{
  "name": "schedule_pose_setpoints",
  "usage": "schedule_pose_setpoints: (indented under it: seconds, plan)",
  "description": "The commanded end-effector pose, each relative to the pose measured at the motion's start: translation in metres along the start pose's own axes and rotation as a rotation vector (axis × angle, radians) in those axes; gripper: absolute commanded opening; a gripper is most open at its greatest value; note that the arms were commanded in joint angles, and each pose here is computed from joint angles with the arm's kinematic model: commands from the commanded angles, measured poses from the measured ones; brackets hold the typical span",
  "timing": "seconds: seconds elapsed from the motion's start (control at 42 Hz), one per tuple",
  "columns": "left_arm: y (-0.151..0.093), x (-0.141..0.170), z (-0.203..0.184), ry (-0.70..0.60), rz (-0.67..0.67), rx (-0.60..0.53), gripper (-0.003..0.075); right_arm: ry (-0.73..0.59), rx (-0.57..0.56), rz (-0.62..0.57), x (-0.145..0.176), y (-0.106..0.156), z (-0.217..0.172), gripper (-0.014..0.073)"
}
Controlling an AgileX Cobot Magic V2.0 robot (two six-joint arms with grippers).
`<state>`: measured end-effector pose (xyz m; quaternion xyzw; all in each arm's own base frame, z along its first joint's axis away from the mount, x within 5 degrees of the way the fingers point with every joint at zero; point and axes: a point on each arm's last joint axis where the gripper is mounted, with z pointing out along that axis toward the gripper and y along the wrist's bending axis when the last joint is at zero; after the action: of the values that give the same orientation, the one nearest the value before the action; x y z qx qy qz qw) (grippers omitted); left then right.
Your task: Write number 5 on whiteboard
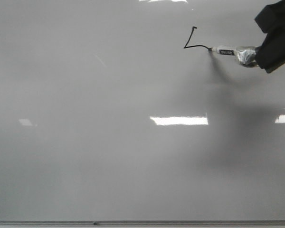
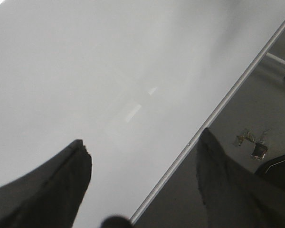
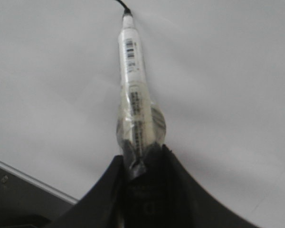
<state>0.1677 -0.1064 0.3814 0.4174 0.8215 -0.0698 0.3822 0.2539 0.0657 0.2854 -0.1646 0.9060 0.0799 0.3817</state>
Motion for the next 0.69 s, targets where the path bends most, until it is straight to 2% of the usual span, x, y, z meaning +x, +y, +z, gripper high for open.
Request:
schedule_pose_setpoints:
  seconds: [0.0,0.119,0.262,0.476,0.667]
  plan:
    - [0.003,-0.01,-0.011,-0.102,-0.02,-0.034,0.0461,-0.028,-0.006,0.001,-0.004,0.002,-0.006,-0.0067]
    - [0.003,-0.011,-0.011,-0.103,-0.02,-0.035,0.0461,0.007,-0.047,-0.028,0.001,0.017,0.012,-0.0067]
    - [0.003,-0.011,-0.011,-0.104,-0.02,-0.035,0.0461,-0.07,-0.07,-0.043,-0.013,0.031,0.023,-0.0067]
    - [0.003,-0.011,-0.011,-0.104,-0.02,-0.035,0.0461,-0.093,-0.094,-0.07,-0.023,0.034,-0.001,-0.0069]
    - [0.003,-0.011,-0.011,-0.104,-0.02,-0.035,0.0461,-0.195,-0.03,-0.064,-0.032,0.021,-0.016,-0.0069]
